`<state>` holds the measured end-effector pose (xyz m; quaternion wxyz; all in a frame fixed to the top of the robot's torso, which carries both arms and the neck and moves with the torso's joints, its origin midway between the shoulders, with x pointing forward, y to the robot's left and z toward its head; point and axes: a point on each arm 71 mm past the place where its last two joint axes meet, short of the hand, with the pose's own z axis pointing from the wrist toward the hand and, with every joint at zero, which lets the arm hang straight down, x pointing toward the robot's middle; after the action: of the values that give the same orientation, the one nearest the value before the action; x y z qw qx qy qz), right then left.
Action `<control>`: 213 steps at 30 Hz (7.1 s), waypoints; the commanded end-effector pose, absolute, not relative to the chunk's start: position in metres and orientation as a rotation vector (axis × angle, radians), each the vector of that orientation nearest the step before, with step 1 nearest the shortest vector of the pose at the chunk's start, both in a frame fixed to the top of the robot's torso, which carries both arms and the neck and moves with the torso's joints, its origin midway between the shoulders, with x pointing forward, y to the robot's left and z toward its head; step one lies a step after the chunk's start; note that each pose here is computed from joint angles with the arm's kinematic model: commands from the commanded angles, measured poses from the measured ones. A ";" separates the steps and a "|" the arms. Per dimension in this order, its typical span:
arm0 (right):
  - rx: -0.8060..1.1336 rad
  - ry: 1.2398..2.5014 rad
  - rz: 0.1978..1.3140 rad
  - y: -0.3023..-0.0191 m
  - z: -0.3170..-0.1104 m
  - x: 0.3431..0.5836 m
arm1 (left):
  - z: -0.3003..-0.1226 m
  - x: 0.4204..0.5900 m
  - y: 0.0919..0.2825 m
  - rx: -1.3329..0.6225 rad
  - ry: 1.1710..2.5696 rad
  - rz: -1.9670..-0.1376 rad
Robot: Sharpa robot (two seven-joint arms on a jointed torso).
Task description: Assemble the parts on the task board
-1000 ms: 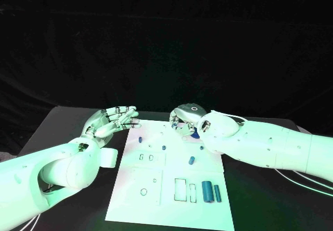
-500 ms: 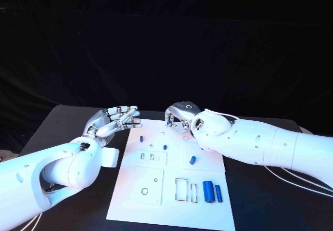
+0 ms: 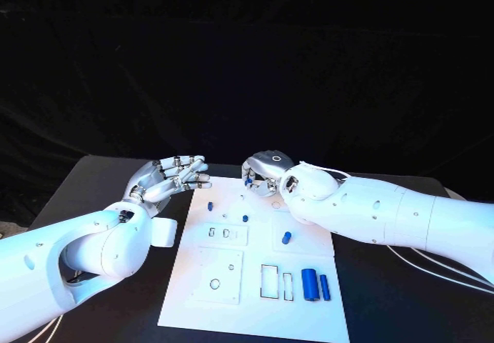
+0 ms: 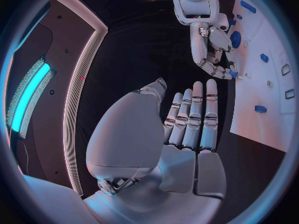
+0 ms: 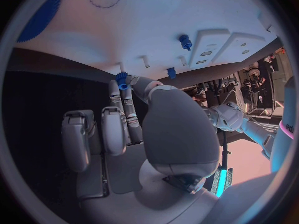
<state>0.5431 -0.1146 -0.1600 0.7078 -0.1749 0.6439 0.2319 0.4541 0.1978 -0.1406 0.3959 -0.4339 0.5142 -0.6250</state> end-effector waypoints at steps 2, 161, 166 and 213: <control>-0.409 1.444 0.512 -0.113 -0.164 0.544 | -0.137 0.454 0.195 -1.082 1.302 -1.607; -0.294 1.473 0.525 -0.114 -0.163 0.512 | -0.138 0.454 0.195 -1.089 1.325 -1.607; -0.307 1.493 0.527 -0.106 -0.169 0.513 | -0.138 0.454 0.195 -1.089 1.326 -1.607; -0.299 1.575 0.539 -0.099 -0.181 0.519 | -0.138 0.454 0.197 -1.091 1.325 -1.600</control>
<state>0.5190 -0.0992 -0.1779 0.6767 -0.1281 0.6856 0.2358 0.4548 0.1988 -0.1407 0.3902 -0.4360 0.5211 -0.6214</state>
